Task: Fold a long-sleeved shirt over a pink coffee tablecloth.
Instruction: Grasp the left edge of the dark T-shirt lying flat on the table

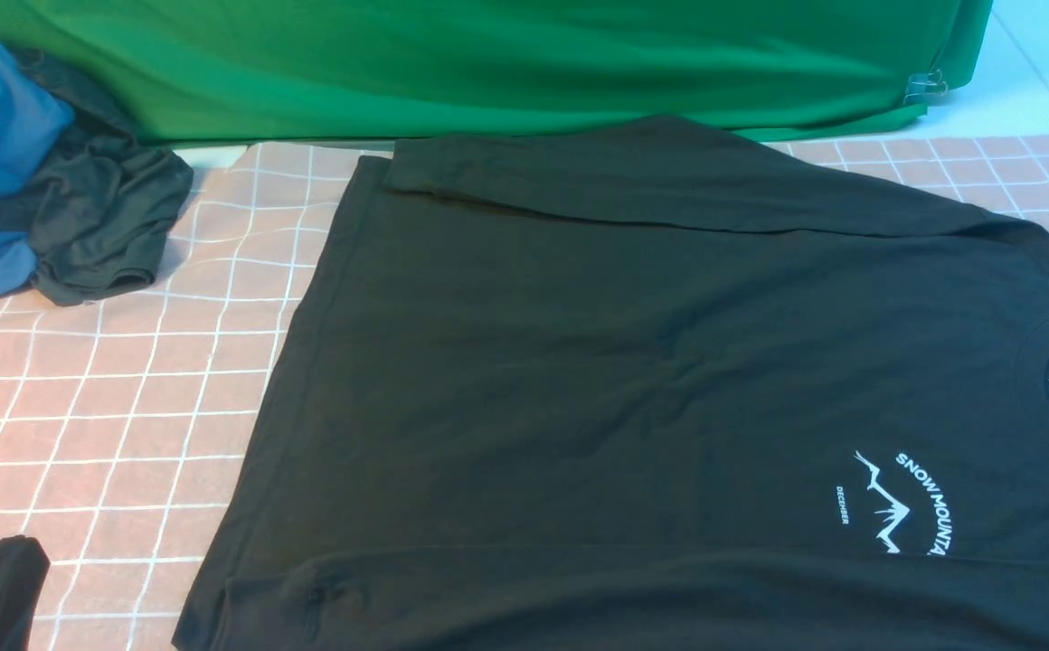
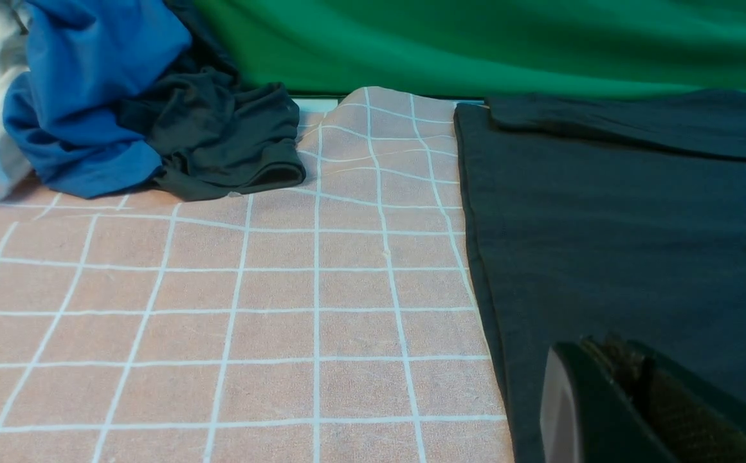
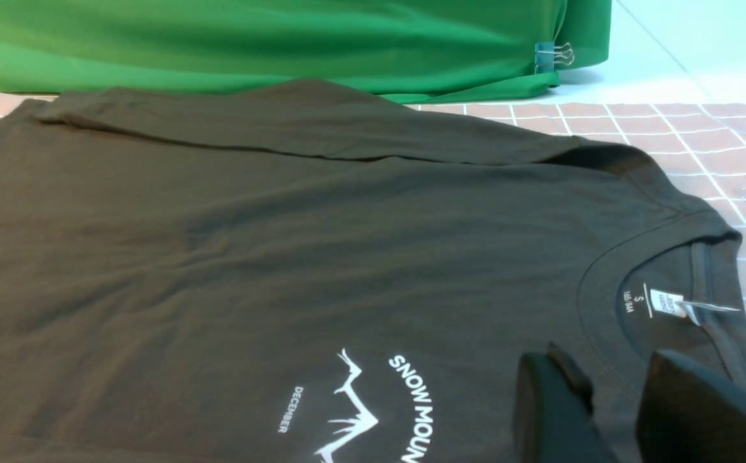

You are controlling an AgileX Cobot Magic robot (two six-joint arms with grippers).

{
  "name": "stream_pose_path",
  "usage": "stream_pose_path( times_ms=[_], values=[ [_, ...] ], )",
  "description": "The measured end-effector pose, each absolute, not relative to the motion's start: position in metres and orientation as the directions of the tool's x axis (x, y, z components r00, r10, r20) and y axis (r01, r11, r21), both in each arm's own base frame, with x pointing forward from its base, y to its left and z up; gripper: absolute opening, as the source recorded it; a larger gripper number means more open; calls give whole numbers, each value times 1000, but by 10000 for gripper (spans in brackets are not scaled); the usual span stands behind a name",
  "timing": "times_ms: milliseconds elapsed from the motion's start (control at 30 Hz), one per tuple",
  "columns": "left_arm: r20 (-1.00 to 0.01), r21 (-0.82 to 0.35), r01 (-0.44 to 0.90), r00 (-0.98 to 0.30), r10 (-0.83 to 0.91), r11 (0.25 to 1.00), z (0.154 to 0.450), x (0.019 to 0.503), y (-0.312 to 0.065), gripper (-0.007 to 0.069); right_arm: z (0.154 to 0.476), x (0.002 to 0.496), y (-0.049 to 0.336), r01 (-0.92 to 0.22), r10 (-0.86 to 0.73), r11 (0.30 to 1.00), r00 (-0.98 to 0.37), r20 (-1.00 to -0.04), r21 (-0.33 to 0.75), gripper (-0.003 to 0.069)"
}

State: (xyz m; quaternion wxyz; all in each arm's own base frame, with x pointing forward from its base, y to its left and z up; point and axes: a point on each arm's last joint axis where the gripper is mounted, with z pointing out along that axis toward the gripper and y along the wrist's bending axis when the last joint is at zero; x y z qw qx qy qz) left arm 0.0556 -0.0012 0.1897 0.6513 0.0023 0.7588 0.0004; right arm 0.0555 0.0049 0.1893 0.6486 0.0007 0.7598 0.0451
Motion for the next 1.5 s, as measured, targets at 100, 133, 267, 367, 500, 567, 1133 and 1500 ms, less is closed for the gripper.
stream_pose_path(
  times_ms=[100, 133, 267, 367, 500, 567, 1133, 1500],
  values=[
    [-993, -31, -3, -113, -31, 1000, 193, 56, -1, 33, 190, 56, 5, -57, 60, 996, -156, -986, 70, 247],
    [-992, -98, -5, -83, -98, 995, 196, 56, -1, 33, 190, 56, 5, -57, 60, 996, -153, -986, 69, 247],
    [-825, -563, 19, 55, -563, 826, 209, 56, 0, 33, 195, 56, 5, -49, 161, 985, -100, -982, 167, 247],
    [-691, -711, 50, 138, -710, 702, 215, 56, 5, 33, 203, 57, 4, -50, 395, 917, -30, -918, 396, 247],
    [-558, -797, 102, 254, -790, 595, 225, 53, 12, 33, 210, 56, 2, -74, 622, 782, 33, -782, 618, 247],
    [-502, -816, 135, 316, -805, 562, 230, 51, 16, 33, 212, 56, 2, -85, 636, 771, 56, -770, 631, 244],
    [-802, -421, -163, -393, -450, 892, 351, 104, -2, 33, 319, 58, 10, -126, 301, 944, -44, -953, 304, 44],
    [-299, -246, -29, -949, -105, 969, 268, 180, -36, 13, 317, 147, 25, -199, -68, 973, -732, -678, 118, 40]
  ],
)
